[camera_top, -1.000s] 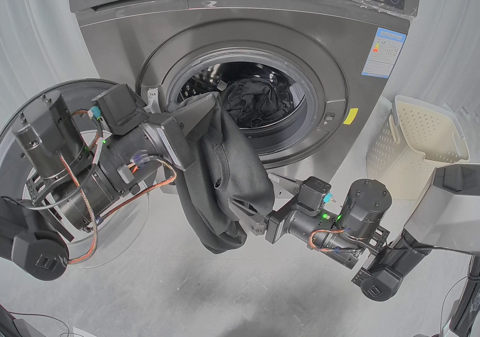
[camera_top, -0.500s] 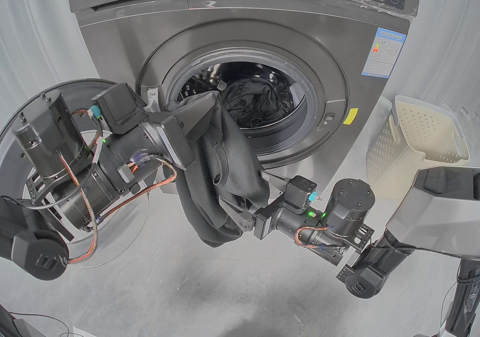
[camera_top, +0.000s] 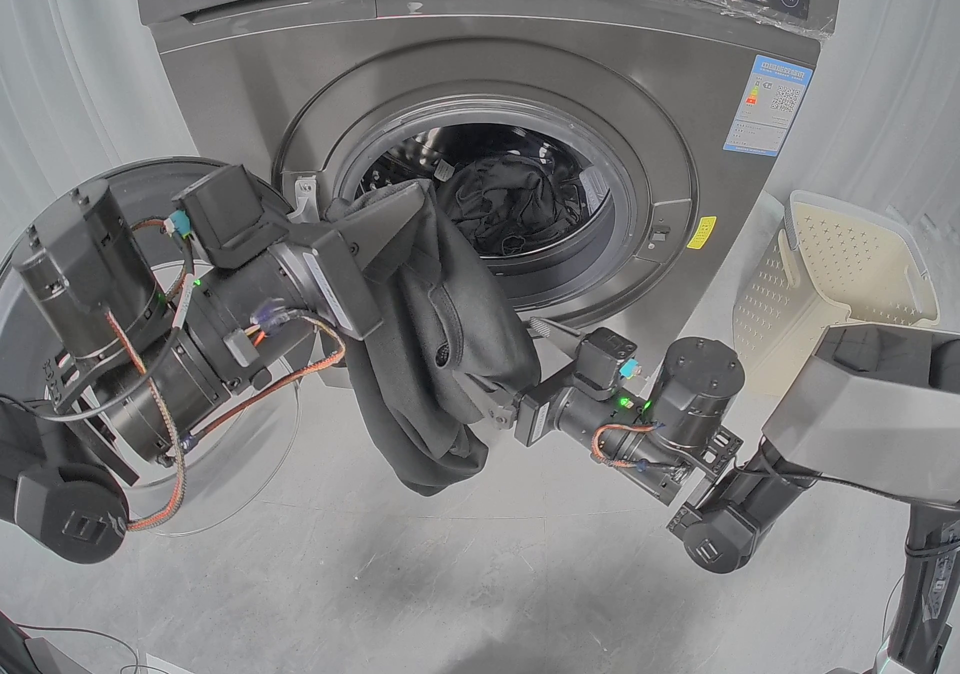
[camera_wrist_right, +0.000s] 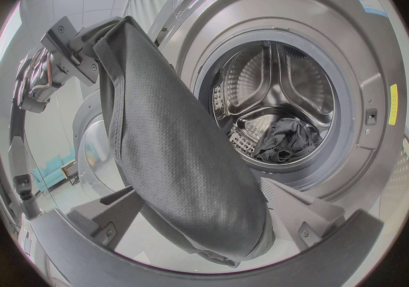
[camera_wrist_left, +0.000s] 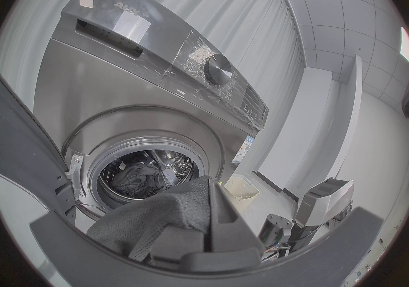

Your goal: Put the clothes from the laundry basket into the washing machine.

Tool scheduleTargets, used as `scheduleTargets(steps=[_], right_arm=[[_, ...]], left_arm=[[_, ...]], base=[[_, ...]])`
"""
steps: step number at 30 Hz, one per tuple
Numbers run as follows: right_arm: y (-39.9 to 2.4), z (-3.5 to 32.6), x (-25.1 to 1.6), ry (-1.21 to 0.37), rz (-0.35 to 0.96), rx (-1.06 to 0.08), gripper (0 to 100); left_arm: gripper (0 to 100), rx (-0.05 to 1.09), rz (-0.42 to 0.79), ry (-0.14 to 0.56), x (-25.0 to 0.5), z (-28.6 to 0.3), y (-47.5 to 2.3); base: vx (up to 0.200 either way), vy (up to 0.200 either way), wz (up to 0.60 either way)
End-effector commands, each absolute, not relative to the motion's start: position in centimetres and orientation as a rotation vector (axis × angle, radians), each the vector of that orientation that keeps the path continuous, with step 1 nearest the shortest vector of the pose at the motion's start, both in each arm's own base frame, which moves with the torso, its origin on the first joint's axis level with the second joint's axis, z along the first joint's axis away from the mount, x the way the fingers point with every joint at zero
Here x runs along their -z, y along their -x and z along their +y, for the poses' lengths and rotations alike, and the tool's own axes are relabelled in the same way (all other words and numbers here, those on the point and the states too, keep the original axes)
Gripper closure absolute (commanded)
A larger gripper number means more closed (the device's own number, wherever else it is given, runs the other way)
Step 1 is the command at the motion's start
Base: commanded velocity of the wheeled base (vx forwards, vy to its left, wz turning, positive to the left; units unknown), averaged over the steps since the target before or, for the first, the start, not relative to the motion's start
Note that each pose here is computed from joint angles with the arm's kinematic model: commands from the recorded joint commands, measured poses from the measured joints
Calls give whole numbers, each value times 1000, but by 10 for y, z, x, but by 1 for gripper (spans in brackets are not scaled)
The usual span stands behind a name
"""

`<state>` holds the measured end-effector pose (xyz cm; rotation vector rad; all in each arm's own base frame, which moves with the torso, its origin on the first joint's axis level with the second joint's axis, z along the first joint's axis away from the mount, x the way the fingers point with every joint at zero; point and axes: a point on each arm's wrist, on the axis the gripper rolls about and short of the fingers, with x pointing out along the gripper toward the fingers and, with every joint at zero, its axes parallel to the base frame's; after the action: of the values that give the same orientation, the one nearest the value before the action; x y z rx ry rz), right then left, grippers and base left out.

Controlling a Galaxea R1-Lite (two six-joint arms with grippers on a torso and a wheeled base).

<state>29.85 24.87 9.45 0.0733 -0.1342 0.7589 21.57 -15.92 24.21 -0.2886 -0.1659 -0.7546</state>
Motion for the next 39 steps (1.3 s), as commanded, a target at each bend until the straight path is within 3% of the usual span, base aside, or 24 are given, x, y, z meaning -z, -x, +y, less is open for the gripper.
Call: scheduleTargets(steps=[1, 12, 13, 30, 31, 39], right_arm=[[-298, 222, -116, -77, -168, -706, 0], [-301, 205, -127, -80, -192, -666, 0], [-301, 205, -127, -80, -192, -666, 100], [-293, 200, -127, -76, -173, -673, 100], [-293, 200, -127, -76, -172, -674, 0], [-296, 216, -98, -45, -105, -704, 0]], left_arm=[[100, 754, -172, 290, -244, -158, -215], [100, 757, -170, 291, -243, -159, -214], [100, 757, -170, 291, -243, -159, -214], [100, 761, -166, 291, -242, -159, -214], [100, 761, -166, 291, -242, -159, -214], [100, 761, -170, 292, -244, -160, -214]], base=[[0, 0, 0], [0, 0, 0], [0, 0, 0], [0, 0, 0], [0, 0, 0], [0, 0, 0]])
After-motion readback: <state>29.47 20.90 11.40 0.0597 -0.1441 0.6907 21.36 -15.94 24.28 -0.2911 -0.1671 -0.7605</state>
